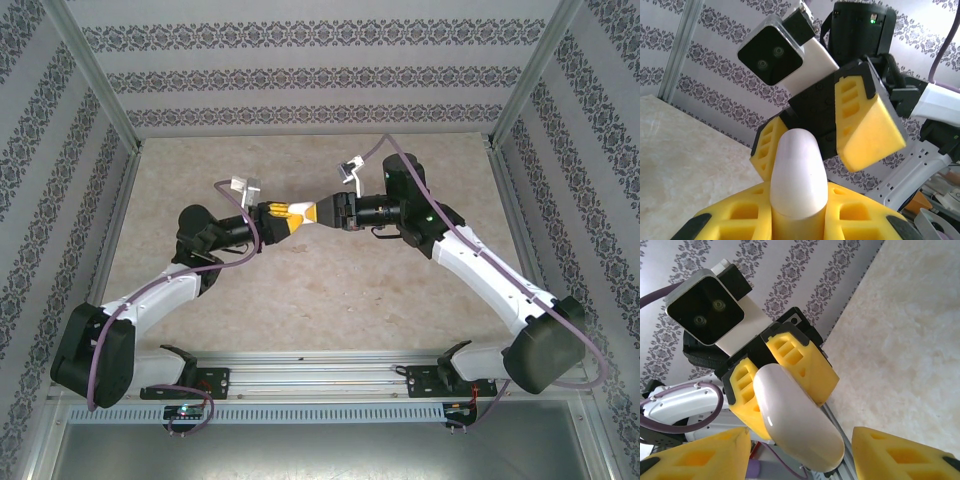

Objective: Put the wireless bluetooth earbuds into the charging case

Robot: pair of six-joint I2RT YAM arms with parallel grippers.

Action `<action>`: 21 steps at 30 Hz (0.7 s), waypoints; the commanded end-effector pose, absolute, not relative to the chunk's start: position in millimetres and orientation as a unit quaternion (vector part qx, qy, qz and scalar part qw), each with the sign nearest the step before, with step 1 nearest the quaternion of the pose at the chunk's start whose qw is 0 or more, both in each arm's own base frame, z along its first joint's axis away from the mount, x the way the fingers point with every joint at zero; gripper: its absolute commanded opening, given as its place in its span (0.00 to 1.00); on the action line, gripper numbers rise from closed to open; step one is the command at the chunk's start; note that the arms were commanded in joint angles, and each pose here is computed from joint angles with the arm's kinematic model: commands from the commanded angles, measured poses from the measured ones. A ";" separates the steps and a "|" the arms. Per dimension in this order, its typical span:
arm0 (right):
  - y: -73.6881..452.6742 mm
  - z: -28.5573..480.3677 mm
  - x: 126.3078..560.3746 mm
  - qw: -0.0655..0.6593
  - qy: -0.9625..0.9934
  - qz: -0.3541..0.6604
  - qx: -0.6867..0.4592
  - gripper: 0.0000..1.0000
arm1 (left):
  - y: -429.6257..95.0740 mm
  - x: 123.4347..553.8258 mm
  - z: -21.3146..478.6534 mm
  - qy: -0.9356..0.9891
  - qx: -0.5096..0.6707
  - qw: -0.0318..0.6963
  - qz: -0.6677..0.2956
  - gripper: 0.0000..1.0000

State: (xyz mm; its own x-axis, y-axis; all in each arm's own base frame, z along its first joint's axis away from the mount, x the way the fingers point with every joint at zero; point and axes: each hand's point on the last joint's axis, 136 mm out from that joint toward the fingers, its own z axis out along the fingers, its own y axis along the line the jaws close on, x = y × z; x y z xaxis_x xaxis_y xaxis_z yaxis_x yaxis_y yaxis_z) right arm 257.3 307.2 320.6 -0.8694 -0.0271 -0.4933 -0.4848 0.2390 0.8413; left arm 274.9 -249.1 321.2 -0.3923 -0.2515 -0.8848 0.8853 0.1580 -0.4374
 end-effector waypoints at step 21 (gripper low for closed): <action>306.7 337.9 278.0 0.271 0.727 0.615 -0.141 0.13 | -234.0 260.6 345.9 0.585 0.298 0.537 -0.530 0.65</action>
